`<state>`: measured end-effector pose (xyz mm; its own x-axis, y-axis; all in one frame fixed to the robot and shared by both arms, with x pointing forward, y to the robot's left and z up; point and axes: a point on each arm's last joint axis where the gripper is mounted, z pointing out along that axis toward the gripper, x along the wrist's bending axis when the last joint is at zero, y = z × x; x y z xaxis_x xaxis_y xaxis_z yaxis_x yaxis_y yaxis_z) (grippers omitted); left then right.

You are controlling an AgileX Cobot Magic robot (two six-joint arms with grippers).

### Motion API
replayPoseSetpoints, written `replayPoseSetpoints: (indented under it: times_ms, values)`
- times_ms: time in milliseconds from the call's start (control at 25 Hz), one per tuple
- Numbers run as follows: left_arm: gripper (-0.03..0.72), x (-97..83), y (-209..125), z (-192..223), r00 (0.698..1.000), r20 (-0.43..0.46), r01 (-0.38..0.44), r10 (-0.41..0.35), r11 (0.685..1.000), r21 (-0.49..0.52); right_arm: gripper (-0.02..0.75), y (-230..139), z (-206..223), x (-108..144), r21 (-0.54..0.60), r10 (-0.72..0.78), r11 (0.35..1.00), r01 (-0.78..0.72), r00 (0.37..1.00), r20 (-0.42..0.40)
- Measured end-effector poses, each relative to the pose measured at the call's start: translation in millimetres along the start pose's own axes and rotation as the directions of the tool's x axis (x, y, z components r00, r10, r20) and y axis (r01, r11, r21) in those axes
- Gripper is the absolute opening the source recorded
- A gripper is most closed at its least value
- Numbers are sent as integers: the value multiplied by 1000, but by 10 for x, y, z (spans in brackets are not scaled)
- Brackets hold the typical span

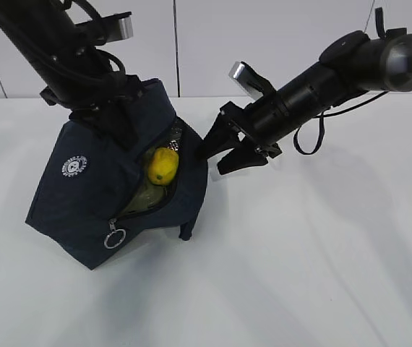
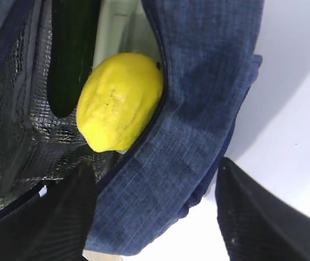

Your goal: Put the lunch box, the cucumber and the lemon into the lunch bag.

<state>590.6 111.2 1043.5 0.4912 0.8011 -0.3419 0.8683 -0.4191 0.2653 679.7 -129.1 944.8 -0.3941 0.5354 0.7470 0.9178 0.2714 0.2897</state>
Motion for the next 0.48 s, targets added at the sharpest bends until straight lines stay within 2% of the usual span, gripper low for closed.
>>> replayPoseSetpoints:
  times_ms: [280, 480]
  values:
    - [19, 0, 0, 0, 1000, 0, 0, 0, 1000, 0, 519, 15, 12, 9, -18, 8, 1000, -8, 1000, -28]
    - [19, 0, 0, 0, 1000, 0, 0, 0, 1000, 0, 514, -9, 175, -162, -18, 76, 997, -78, 994, -77]
